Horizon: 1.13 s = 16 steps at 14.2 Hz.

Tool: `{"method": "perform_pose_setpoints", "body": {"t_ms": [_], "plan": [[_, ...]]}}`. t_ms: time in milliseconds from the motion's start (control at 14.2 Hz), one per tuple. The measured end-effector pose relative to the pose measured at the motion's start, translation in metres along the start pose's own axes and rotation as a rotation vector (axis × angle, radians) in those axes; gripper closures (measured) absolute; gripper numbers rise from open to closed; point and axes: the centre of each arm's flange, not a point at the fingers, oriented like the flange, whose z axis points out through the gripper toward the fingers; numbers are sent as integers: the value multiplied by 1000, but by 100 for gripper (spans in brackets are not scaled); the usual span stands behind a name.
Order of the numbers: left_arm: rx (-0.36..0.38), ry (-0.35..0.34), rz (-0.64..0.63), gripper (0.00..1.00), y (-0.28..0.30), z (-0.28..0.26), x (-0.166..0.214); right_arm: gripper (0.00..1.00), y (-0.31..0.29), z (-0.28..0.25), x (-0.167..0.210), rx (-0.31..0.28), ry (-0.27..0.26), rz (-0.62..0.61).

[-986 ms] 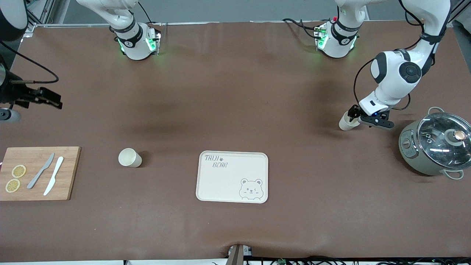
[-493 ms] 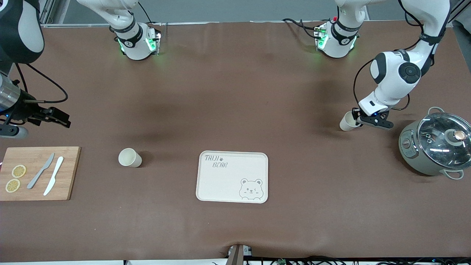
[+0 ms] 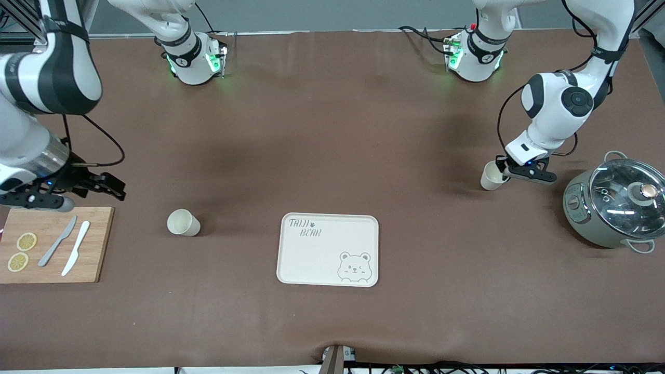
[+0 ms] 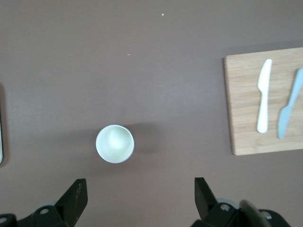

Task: Place white IKEA cup upright on tray with both arms
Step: 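Carry the cup toward the tray while the right gripper reaches the other cup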

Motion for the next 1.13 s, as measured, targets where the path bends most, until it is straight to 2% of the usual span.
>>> {"method": "perform_pose_setpoints", "body": {"t_ms": [211, 704, 915, 1127], "plan": [[-19, 9, -29, 96, 35, -17, 34, 0, -15, 29, 6, 8, 2, -5], [-71, -90, -86, 96, 131, -94, 136, 0, -16, 116, 6, 24, 54, -7], [-104, -139, -111, 96, 168, -105, 174, 0, -15, 134, 7, 25, 52, -4], [-143, -179, -139, 96, 203, -102, 210, 0, -11, 143, 8, -1, 53, -28]]}}
